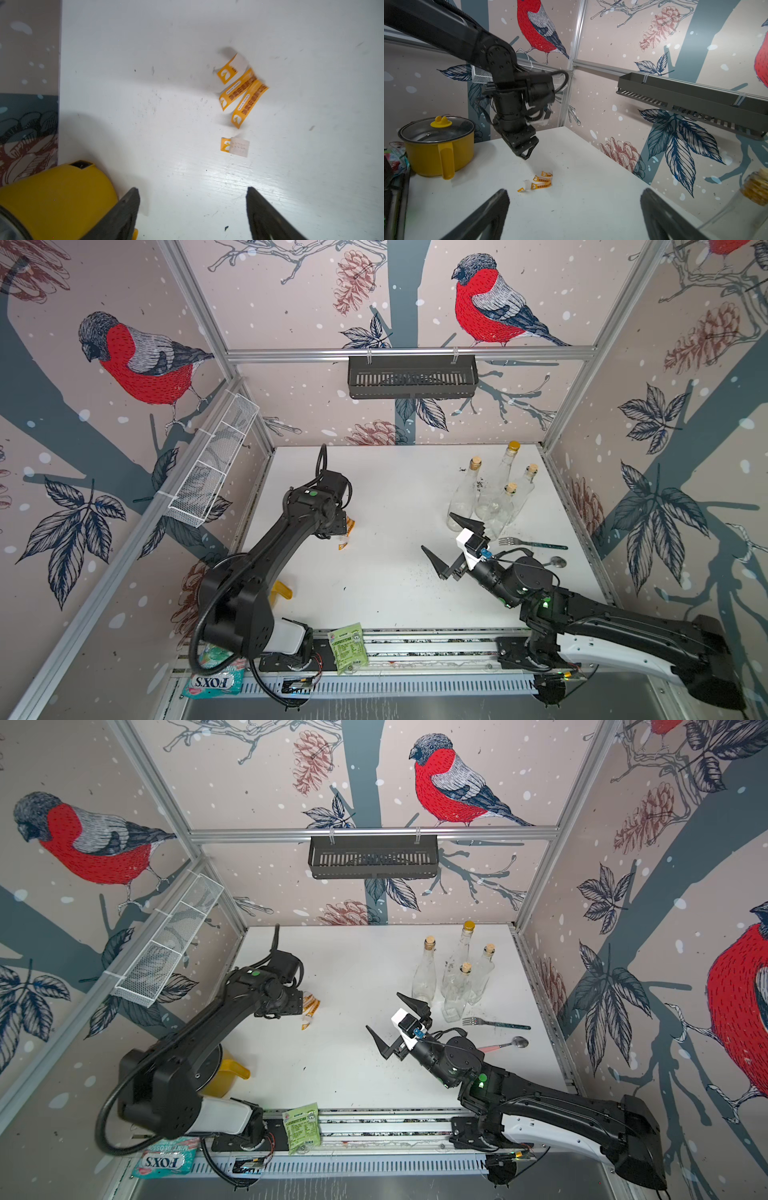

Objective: Remove the label from the bottle
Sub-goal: Place the label at the center of the board.

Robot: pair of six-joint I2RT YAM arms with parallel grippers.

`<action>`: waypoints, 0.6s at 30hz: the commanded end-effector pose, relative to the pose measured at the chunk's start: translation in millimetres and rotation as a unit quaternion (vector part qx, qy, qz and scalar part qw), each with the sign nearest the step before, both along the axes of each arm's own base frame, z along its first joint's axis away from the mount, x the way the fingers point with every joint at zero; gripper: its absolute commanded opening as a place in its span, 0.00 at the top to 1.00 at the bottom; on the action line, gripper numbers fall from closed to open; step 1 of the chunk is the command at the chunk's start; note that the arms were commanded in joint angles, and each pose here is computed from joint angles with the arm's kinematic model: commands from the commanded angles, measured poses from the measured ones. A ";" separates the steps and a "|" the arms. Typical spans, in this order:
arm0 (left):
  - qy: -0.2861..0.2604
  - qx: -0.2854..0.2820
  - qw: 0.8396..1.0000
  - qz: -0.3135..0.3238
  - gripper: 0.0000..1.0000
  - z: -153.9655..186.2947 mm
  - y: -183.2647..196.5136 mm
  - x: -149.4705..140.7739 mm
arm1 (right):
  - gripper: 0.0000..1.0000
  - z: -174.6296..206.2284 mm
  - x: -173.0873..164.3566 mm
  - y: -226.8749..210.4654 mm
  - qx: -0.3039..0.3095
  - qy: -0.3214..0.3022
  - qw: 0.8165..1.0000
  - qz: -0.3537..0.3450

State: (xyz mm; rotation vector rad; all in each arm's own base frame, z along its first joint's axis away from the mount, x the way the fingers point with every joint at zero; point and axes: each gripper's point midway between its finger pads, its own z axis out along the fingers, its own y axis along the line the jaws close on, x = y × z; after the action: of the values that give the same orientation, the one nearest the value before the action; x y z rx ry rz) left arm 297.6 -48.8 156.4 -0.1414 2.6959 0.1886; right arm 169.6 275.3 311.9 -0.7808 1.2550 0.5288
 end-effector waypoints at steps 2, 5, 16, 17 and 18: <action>-0.200 -0.063 0.974 -0.090 0.01 63.8 -25.5 17.4 | 0.00 -22.5 7.5 -11.9 -0.042 0.028 0.998 -0.032; -0.379 -0.095 0.906 -0.160 0.01 100.9 -38.9 6.9 | 0.00 -33.2 21.3 -34.8 -0.041 0.046 0.994 -0.093; -0.446 0.018 0.895 0.004 0.02 54.1 22.3 30.8 | 0.01 -67.8 33.8 -74.0 -0.002 0.045 0.987 -0.152; -0.440 0.029 0.897 0.016 0.03 43.6 26.8 32.8 | 0.01 -69.6 34.7 -76.9 -0.002 0.041 0.986 -0.159; -0.443 0.039 0.895 0.023 0.03 33.4 31.2 32.3 | 0.00 -70.5 36.2 -80.4 0.003 0.041 0.985 -0.168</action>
State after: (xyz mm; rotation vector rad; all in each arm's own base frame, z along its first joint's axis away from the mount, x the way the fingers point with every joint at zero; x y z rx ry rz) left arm 324.3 -39.6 181.6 -0.0701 1.8706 0.0962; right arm 202.1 203.9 227.5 -0.6230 1.4681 0.2902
